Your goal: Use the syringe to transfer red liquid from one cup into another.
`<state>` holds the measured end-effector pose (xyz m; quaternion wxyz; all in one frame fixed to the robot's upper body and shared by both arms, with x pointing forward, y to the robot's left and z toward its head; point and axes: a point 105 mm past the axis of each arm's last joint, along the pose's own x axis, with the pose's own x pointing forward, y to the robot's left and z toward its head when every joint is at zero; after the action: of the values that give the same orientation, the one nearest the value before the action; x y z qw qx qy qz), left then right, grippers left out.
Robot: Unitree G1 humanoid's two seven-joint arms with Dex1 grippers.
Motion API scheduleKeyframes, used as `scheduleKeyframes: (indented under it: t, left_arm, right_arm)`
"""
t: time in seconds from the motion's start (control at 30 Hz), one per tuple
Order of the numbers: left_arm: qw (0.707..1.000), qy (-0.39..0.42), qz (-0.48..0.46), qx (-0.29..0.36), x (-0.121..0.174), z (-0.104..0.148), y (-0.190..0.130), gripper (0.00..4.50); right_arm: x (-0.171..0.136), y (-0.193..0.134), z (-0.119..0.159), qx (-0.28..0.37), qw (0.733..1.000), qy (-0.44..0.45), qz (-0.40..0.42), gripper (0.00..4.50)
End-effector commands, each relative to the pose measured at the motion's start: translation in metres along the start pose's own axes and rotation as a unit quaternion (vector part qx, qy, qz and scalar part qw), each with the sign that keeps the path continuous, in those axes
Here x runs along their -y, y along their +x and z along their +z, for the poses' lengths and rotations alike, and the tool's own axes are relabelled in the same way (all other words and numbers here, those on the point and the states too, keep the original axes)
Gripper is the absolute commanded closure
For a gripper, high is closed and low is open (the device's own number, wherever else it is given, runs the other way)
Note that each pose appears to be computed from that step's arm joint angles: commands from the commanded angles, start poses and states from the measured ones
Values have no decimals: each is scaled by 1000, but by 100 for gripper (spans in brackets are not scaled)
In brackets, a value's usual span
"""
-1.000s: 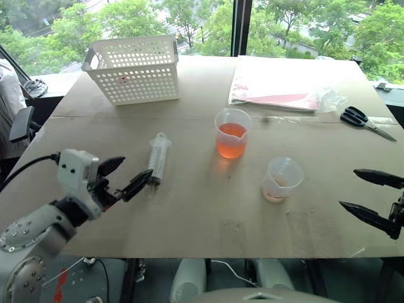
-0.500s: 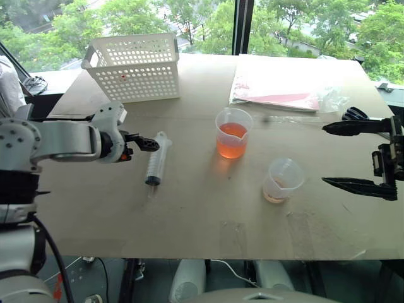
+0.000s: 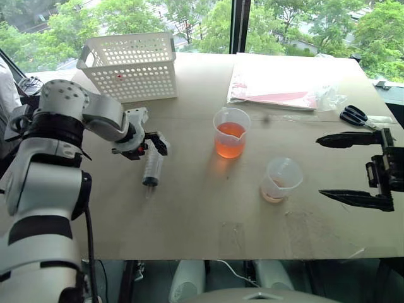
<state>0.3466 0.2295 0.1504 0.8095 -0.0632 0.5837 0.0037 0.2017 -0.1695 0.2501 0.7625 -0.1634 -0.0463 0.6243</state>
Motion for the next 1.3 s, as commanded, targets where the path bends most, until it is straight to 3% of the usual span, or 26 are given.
scheduleKeyframes:
  t: [0.03, 0.13, 0.33, 0.53, 0.63, 0.8, 0.87, 0.9, 1.07, 1.2, 1.3]
  left_arm:
    - [1000, -2, 1, -4, -4, -1, 2, 185]
    - [1000, -3, -6, -6, -4, -3, 5, 317]
    - [998, 1, -50, 36, -4, 2, -11, 323]
    - [988, 51, -113, 90, -3, -12, -38, 323]
    - [976, 82, -126, 158, 8, -11, -56, 323]
    - [884, 137, -88, 438, 43, 20, -110, 323]
    - [829, 130, -228, 495, 74, 18, -135, 323]
    - [798, 135, -255, 529, 80, 20, -148, 323]
    - [696, 214, -328, 602, 122, 23, -175, 323]
    - [673, 253, -382, 581, 143, 21, -168, 323]
    - [621, 282, -412, 604, 160, 31, -162, 323]
  right_arm:
    - [-2, -2, 12, 15, 1000, -14, -15, 0]
    - [0, -1, 12, 20, 999, -7, -24, 0]
    - [5, 1, 12, 31, 999, 5, -29, 0]
    - [13, 2, 9, 41, 998, 19, -35, 0]
    - [16, 1, 7, 42, 998, 20, -36, 0]
    - [34, 4, 0, 27, 995, 31, -86, 0]
    - [50, 9, -4, 16, 990, 33, -138, 0]
    - [56, 12, -4, 12, 987, 35, -158, 0]
    - [77, 23, 15, 0, 978, 34, -206, 0]
    - [94, 27, 21, -26, 967, 27, -251, 0]
    - [117, 41, 42, 12, 961, 67, -268, 0]
